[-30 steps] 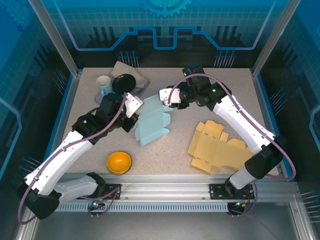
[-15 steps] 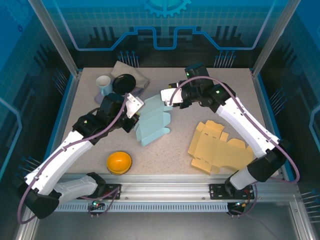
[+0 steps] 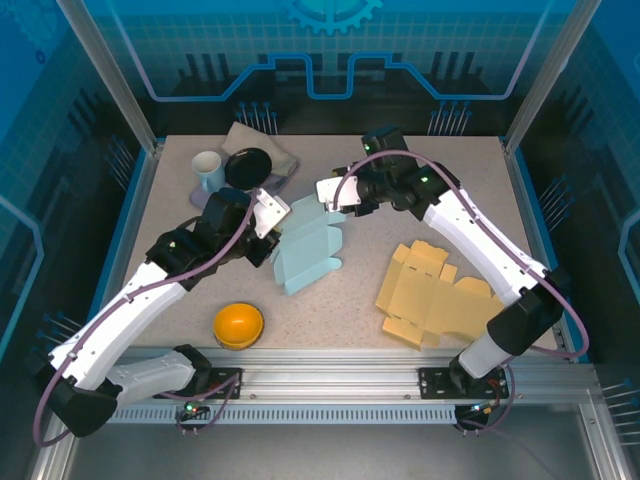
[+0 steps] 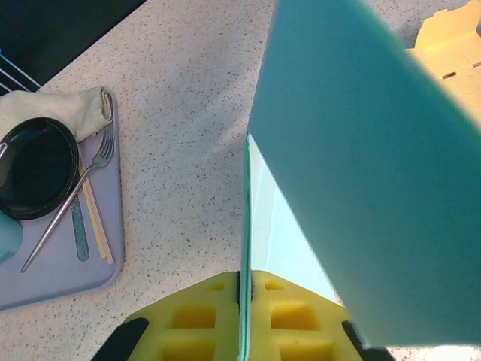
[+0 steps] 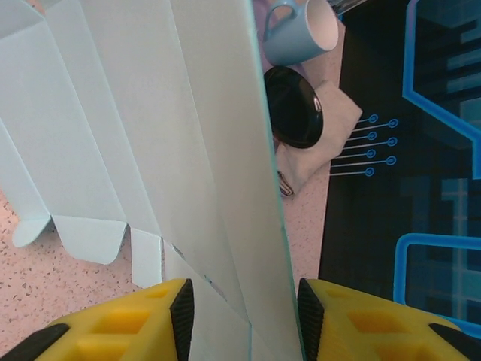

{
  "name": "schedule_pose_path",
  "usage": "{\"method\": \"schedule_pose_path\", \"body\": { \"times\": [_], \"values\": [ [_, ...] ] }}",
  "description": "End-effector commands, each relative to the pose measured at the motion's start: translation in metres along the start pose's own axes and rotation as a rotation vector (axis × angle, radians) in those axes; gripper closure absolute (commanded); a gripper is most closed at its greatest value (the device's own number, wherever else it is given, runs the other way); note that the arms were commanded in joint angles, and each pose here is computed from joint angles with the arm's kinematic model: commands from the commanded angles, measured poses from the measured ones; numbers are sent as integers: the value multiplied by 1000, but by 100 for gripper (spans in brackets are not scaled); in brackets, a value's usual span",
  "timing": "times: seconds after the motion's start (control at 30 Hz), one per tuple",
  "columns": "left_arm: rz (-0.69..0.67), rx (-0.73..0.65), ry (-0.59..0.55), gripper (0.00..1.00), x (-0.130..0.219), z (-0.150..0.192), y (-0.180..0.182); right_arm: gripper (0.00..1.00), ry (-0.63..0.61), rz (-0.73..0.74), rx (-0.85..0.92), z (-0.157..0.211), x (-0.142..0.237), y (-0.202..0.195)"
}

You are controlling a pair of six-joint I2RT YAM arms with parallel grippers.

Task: Fold the paper box

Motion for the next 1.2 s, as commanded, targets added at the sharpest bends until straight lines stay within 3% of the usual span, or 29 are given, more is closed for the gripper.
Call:
{"method": "schedule_pose_path", "body": {
  "times": [0.0, 0.2, 0.3, 0.33, 0.47, 0.63, 0.8, 1.0, 1.17],
  "values": [
    [3, -30, -15, 100, 3, 1, -3, 62, 12, -4, 20, -3, 6, -3],
    [-21, -33, 0, 100, 0, 1, 0, 82, 11, -8, 24, -4, 11, 0],
    [-26, -11, -15, 100, -1, -2, 1, 100, 26, -13, 21, -1, 11, 2],
    [-37, 11, -23, 100, -1, -3, 3, 100, 35, -16, 13, 1, 11, 3],
    [-26, 161, -68, 79, -4, -12, 4, 100, 108, 2, -50, 16, 5, 4],
    [67, 242, -245, 65, 16, -27, -3, 100, 199, -8, -99, 45, -1, 11],
    [-16, 146, -320, 63, 34, -28, 4, 100, 120, -18, -112, 39, 13, 13],
    [-97, 47, -284, 64, 29, -45, 21, 100, 90, -37, -108, 33, 20, 14],
    [-70, -15, -248, 64, 14, -56, 23, 100, 42, -39, -114, 25, 28, 15]
  ]
}}
Point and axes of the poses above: each hand's point on the last joint's axis, 136 mm out from that joint toward the fingers, its own x axis back along the fingers, its own y axis along the line the jaws close on, z = x × y, the point moved 4 cm from there along x, back along the fingers, and after that the axes turned 9 degrees about -x, right-handed, at the moved point
